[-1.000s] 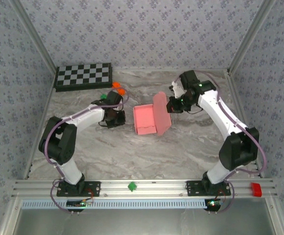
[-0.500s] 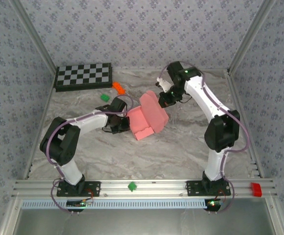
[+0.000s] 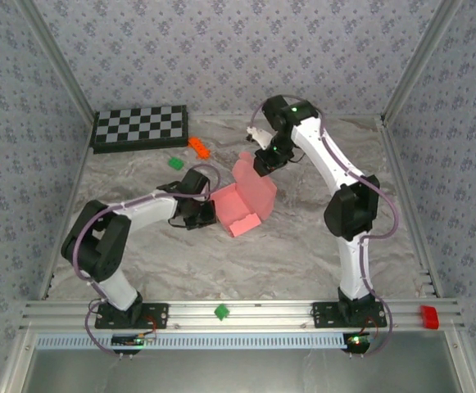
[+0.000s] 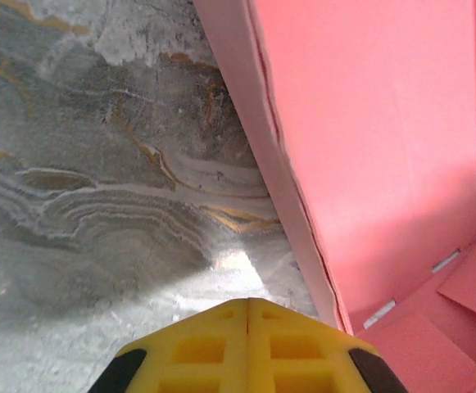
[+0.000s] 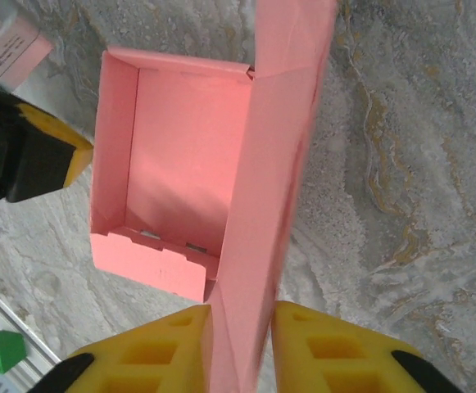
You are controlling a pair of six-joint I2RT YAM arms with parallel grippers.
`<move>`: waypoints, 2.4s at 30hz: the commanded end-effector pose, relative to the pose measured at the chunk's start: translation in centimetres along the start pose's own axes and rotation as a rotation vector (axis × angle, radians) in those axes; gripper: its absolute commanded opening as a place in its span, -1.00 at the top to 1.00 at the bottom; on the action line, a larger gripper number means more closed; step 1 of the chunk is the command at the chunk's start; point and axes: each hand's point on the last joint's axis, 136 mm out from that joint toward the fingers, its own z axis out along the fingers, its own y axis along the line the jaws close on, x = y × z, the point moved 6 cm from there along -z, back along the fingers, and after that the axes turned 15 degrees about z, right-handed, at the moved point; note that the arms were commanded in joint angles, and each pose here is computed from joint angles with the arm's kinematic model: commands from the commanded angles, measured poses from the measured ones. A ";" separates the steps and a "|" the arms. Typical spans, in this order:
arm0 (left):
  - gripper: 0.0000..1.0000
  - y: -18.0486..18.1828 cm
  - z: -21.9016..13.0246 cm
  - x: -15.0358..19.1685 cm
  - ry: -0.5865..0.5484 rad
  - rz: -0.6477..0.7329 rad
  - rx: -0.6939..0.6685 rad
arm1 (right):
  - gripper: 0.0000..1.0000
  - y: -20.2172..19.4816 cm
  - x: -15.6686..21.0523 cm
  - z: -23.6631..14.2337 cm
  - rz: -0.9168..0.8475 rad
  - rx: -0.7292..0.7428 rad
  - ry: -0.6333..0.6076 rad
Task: Fold the paper box
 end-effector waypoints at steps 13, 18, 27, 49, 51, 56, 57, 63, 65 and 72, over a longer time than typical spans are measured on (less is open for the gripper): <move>0.41 1.8 -6.2 -5.0 -0.148 0.054 -0.122 | -0.03 -0.8 1.2 -8.0 0.127 0.132 -0.295; 0.44 2.4 -5.3 -8.3 -0.144 0.086 -0.139 | -0.01 -1.1 5.3 -9.5 0.234 0.146 -0.438; 0.82 3.5 -1.2 -12.2 -0.048 0.117 -0.131 | 0.02 -1.6 15.6 -5.9 0.387 0.139 -0.477; 1.00 3.4 1.7 -8.7 0.099 0.102 -0.015 | 0.42 -2.9 14.2 7.2 0.582 0.155 -0.471; 1.00 3.3 1.4 -8.1 0.093 0.092 -0.019 | 0.44 -3.0 13.4 7.5 0.589 0.171 -0.461; 1.00 2.8 0.6 -6.8 0.064 0.061 0.010 | 0.44 -3.6 11.3 7.9 0.570 0.187 -0.453; 1.00 2.6 0.4 -6.4 0.060 0.058 0.018 | 0.44 -3.7 10.9 8.0 0.562 0.186 -0.448; 1.00 0.9 -0.1 -5.0 0.043 0.062 0.041 | 0.45 -4.0 8.3 8.4 0.495 0.183 -0.424; 1.00 0.6 -0.2 -4.6 0.037 0.061 0.036 | 0.45 -4.0 7.3 8.5 0.469 0.186 -0.424; 1.00 -0.8 -1.4 -3.4 -0.002 0.078 0.018 | 0.45 -3.9 3.9 8.2 0.372 0.170 -0.416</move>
